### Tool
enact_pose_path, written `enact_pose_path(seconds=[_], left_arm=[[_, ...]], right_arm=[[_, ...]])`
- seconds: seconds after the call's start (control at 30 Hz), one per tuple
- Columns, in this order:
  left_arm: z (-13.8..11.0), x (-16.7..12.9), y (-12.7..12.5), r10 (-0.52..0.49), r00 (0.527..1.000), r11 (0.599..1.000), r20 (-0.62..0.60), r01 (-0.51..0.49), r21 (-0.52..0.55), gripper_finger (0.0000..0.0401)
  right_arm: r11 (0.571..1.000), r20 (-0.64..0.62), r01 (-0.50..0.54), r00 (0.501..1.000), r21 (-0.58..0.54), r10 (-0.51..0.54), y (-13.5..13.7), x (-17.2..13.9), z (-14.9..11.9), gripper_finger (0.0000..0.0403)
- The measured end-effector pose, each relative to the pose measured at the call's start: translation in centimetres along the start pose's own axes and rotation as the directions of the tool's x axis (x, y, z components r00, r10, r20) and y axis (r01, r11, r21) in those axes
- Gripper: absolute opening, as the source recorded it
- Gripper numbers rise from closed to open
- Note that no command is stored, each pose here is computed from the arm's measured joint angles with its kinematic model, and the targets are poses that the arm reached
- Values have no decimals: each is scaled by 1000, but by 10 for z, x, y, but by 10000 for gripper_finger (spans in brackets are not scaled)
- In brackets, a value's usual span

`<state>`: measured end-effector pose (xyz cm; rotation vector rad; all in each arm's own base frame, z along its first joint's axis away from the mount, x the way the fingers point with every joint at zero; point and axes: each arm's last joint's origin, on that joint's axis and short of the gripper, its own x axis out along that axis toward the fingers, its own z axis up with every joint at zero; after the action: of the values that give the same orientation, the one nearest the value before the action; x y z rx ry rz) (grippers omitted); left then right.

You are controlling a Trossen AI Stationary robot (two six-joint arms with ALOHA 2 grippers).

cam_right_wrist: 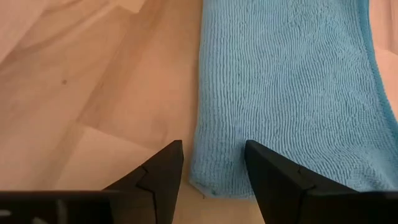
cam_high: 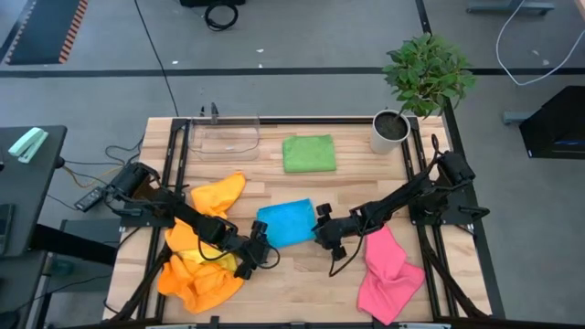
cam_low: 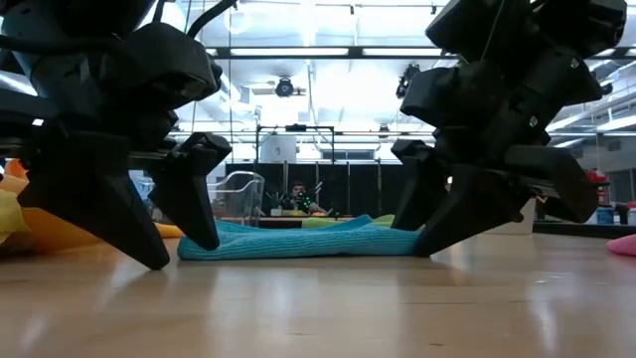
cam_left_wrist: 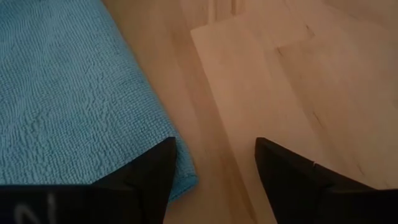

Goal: Fold microfiber towels
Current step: Fold the blue towel, then stack the folded blue towel on the green towel

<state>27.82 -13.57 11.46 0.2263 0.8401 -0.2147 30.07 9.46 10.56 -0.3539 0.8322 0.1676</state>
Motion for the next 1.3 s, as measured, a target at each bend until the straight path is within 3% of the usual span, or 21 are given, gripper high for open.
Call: enact_pose_path(seconds=[0.3,0.5,0.77,1.07,1.3], left_arm=[[1,2,3,14,1000,990,16,-11,-142,204],[20,-15,2,10,988,997,156,3,-80,192],[0,-11,3,23,999,999,-26,-25,-47,195],[-3,-3,4,25,998,997,-51,-29,-74,188],[-6,1,13,39,996,981,-84,-54,-187,158]], right_arm=[[999,1,-8,1000,35,8,0,1,0,163],[999,-1,-9,1000,42,9,0,1,-1,157],[998,-4,-10,1000,63,10,1,1,-1,156],[998,-4,-20,1000,67,20,1,1,-1,156],[996,-5,-30,1000,85,31,1,1,-2,129]])
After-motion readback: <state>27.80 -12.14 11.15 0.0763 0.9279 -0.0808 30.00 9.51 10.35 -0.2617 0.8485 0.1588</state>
